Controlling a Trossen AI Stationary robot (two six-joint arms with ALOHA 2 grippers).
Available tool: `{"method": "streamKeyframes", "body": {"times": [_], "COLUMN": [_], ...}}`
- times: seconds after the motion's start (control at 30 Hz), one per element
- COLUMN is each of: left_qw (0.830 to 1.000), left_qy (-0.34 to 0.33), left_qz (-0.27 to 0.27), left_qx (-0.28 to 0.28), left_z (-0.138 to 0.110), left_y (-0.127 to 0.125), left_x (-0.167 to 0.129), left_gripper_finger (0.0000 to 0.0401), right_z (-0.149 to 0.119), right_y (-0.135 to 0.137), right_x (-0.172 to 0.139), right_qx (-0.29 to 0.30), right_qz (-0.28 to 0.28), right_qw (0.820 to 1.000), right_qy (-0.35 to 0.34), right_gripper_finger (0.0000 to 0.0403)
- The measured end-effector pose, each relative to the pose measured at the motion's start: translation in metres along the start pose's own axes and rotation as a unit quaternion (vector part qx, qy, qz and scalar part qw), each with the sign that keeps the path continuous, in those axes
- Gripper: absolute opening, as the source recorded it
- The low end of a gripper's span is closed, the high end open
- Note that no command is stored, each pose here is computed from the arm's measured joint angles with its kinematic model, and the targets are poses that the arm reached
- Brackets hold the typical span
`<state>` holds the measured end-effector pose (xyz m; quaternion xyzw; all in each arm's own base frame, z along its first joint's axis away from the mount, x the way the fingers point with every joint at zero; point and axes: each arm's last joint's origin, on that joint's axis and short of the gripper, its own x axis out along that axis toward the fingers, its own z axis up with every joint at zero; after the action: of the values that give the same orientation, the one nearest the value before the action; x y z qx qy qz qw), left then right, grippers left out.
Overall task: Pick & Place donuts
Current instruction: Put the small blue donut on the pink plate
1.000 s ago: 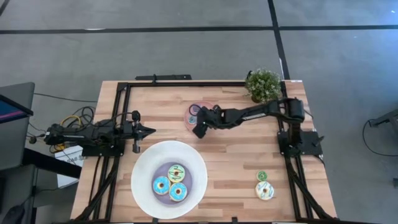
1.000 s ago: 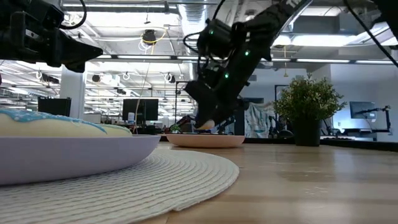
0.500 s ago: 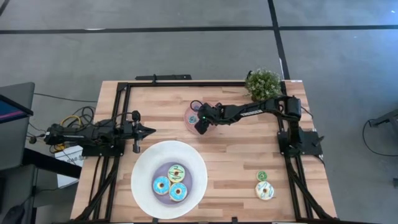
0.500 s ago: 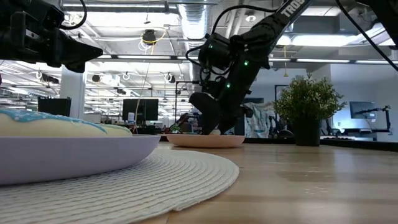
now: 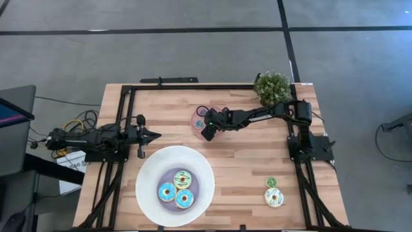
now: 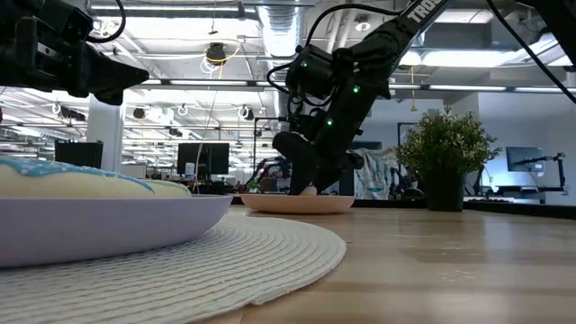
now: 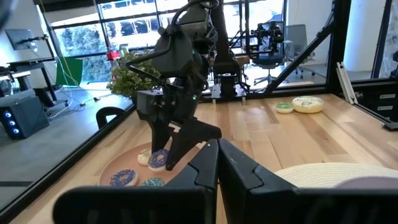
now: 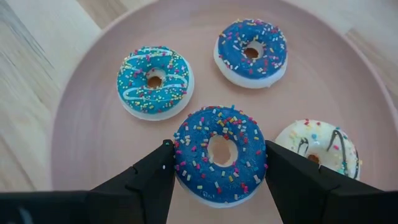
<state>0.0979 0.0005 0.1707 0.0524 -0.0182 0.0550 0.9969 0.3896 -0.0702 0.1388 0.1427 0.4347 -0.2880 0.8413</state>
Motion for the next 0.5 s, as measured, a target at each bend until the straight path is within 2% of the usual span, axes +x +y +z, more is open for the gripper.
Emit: {"method": "streamKeyframes", "body": {"times": [0.5], "left_qw": [1.000], "left_qy": [0.000], "left_qz": [0.000], "left_qx": [0.000], "left_z": [0.0000], "left_y": [0.0000], "left_x": [0.0000], "left_gripper_finger": [0.0000], "right_z": [0.0005], "right_y": [0.0000], "right_x": [0.0000], "right_qx": [0.001], "right_qz": [0.000], "right_qw": [1.000], "right_qy": [-0.002], "right_gripper_finger": [0.0221]}}
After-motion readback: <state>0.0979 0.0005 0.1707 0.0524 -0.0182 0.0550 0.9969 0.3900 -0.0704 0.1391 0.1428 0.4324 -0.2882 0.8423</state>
